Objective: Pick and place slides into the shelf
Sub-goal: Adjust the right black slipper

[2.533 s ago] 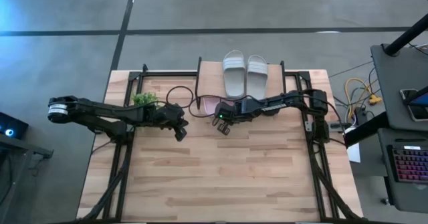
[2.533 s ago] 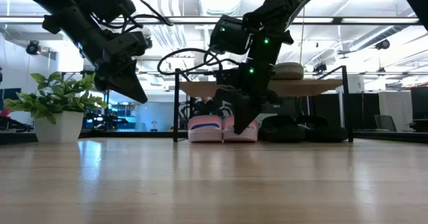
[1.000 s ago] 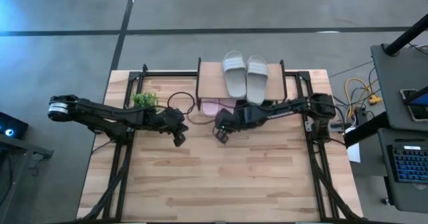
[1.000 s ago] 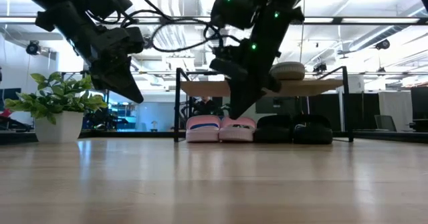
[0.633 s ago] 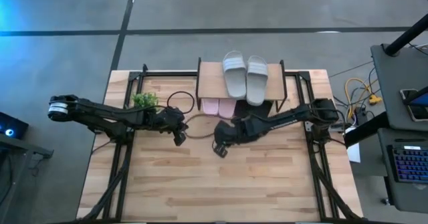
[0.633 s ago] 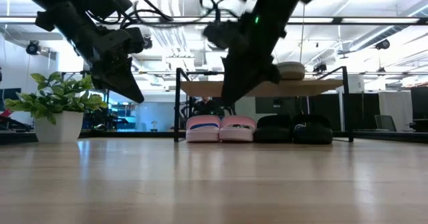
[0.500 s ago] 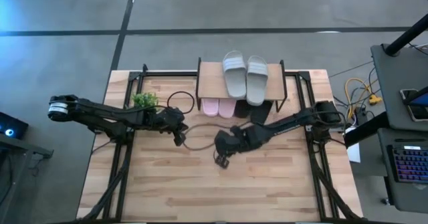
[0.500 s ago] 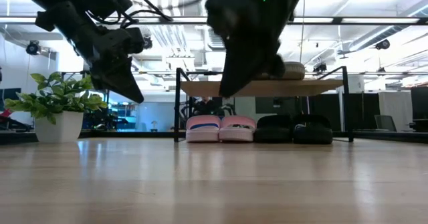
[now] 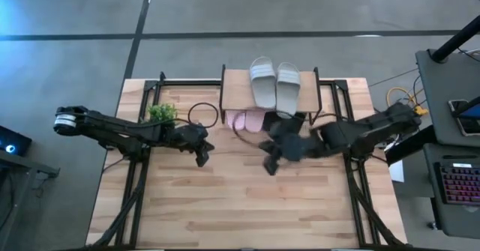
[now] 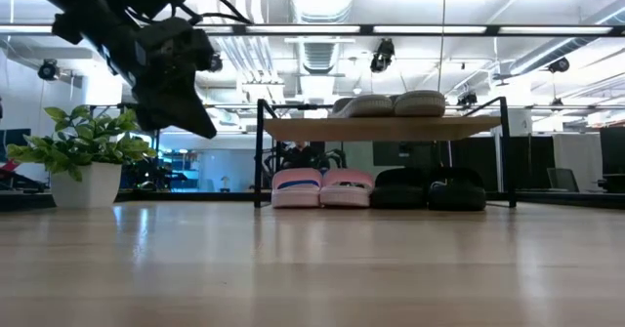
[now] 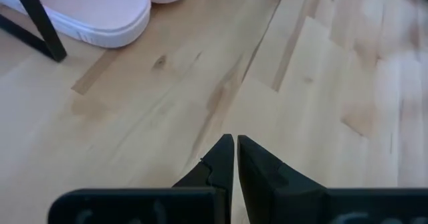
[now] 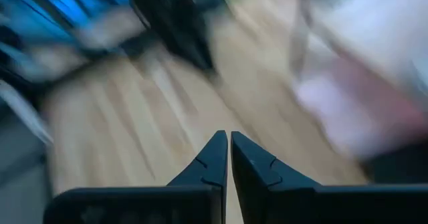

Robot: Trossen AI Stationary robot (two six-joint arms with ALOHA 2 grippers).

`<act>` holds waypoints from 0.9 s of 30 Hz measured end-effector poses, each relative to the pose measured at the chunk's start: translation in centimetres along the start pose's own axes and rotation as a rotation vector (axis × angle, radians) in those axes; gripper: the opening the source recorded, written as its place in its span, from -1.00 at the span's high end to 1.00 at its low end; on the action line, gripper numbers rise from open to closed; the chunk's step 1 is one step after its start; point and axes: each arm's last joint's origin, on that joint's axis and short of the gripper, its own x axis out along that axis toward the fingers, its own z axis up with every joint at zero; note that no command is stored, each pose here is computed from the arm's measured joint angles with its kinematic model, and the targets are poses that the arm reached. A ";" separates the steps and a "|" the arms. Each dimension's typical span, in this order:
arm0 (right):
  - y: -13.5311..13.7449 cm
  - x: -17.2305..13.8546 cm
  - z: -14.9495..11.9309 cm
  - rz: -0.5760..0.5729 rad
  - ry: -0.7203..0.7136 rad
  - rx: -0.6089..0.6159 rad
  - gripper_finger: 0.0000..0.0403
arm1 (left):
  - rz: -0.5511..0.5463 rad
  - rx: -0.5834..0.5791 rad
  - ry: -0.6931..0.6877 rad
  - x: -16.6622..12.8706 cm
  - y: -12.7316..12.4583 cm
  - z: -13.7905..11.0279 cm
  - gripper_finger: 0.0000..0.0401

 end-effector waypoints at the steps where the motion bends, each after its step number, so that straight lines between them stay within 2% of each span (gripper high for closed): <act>1: -0.4 -0.5 -0.8 -0.057 0.050 0.006 0.94 | -0.002 -0.008 0.003 0.0 0.0 0.0 0.97; 5: -2.4 -1.8 -5.8 -0.403 0.316 0.176 0.94 | -0.008 -0.008 0.011 0.0 -0.2 -0.2 0.97; 7: -2.9 -2.6 -8.1 -0.559 0.329 0.299 0.94 | -0.010 -0.005 0.013 0.0 -0.3 -0.3 0.97; 9: -2.9 -3.0 -10.5 -0.629 0.309 0.393 0.94 | -0.011 -0.003 0.012 0.0 -0.3 -0.3 0.97; 15: -3.5 -0.7 -15.2 -0.587 0.161 0.581 0.94 | -0.003 0.006 0.007 0.0 -0.4 -0.3 0.97; 19: -6.0 1.8 -18.1 -0.595 0.093 0.668 0.94 | 0.016 0.032 -0.008 0.0 -0.3 -0.3 0.97; 24: -8.6 4.4 -21.0 -0.476 -0.069 0.734 0.94 | 0.056 0.045 -0.031 0.0 -0.2 -0.2 0.97; 27: -10.3 5.4 -21.7 -0.466 -0.141 0.764 0.94 | 0.072 0.073 -0.039 0.0 -0.1 -0.2 0.97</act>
